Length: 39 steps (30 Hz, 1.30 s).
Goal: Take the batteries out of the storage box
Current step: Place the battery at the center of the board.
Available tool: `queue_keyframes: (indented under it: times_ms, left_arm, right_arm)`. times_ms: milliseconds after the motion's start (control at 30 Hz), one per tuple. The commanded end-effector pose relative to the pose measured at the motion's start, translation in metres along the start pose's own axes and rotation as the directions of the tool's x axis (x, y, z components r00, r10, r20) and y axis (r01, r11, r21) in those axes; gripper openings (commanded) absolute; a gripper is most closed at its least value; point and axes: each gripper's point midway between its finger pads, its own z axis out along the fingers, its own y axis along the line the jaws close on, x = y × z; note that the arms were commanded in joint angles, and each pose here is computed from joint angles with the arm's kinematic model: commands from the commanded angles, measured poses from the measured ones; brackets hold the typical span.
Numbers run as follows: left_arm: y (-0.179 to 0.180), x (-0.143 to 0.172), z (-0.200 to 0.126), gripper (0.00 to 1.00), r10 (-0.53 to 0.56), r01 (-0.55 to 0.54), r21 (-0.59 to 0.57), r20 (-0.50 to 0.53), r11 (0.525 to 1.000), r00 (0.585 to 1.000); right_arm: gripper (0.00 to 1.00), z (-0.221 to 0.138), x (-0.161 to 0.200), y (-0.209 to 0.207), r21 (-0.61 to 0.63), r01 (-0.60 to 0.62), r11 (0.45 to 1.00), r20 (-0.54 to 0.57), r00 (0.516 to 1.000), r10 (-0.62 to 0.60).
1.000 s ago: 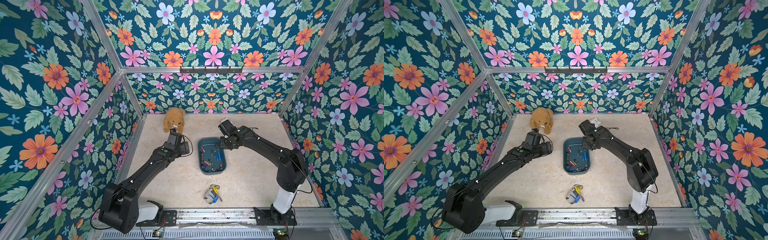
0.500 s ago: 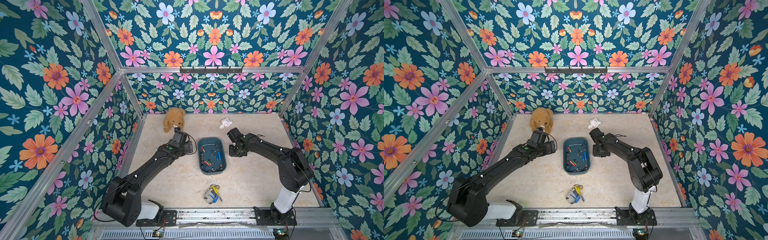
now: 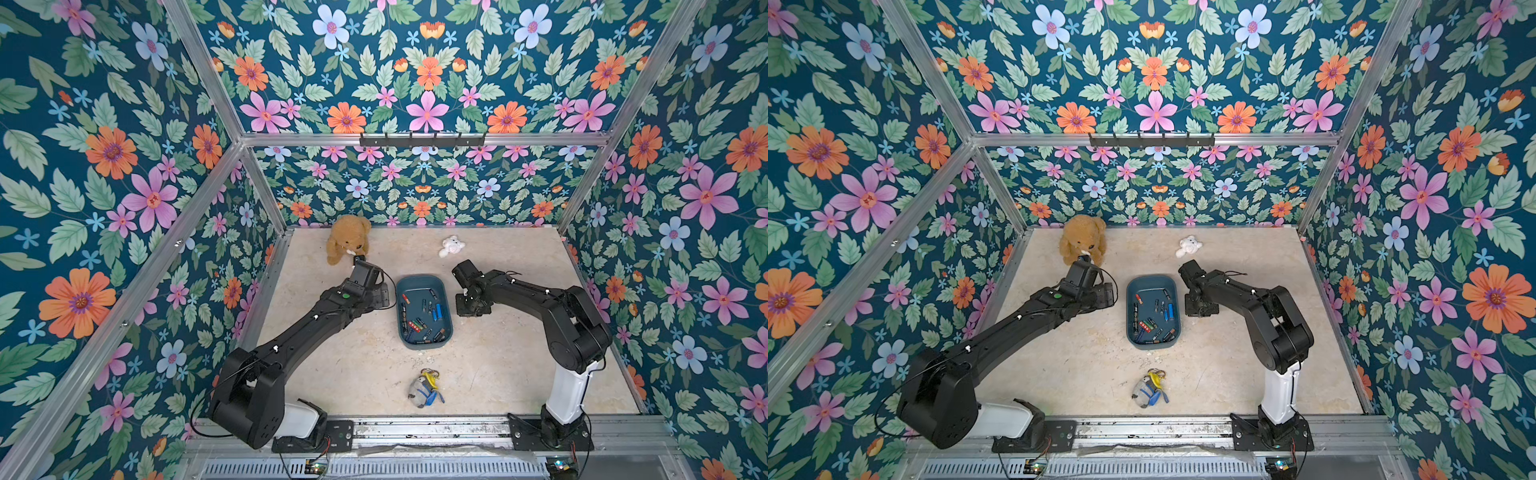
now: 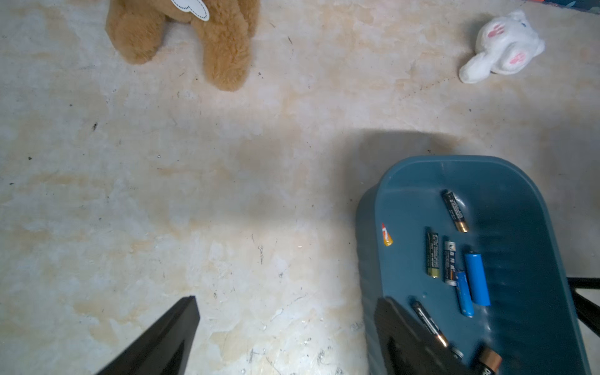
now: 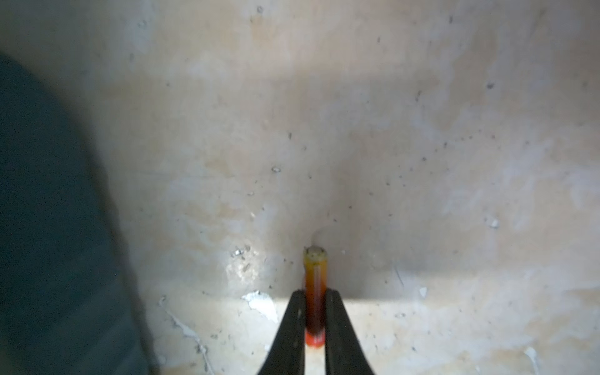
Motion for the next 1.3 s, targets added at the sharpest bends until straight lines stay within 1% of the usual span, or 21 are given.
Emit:
queue_keyframes:
  times_ms: [0, 333, 700, 1033, 1267]
  left_arm:
    - [0.001, 0.0, 0.0, 0.91, -0.002, 0.002, -0.015, -0.003, 1.0, 1.0]
    - [-0.001, 0.004, 0.002, 0.91, 0.006, -0.006, -0.02, -0.013, 1.0, 1.0]
    - [-0.005, 0.002, 0.0, 0.91, 0.018, -0.019, -0.023, -0.017, 1.0, 1.0]
    - [-0.013, -0.001, -0.003, 0.91, 0.038, -0.038, -0.026, -0.02, 0.999, 0.999]
    - [-0.033, -0.005, -0.007, 0.89, 0.071, -0.071, -0.018, -0.024, 0.997, 0.997]
  right_arm:
    - [0.14, 0.002, 0.002, 0.001, -0.006, 0.013, 1.0, -0.007, 1.0, -0.013]
    - [0.18, 0.005, 0.006, 0.0, -0.002, 0.016, 1.0, -0.02, 1.0, -0.016]
    - [0.22, -0.001, 0.002, -0.001, 0.004, 0.013, 1.0, -0.008, 1.0, -0.013]
    - [0.27, -0.016, -0.008, 0.0, 0.001, 0.009, 1.0, 0.025, 1.0, -0.009]
    - [0.29, -0.045, -0.025, 0.001, -0.006, -0.002, 1.0, 0.085, 0.996, 0.002]
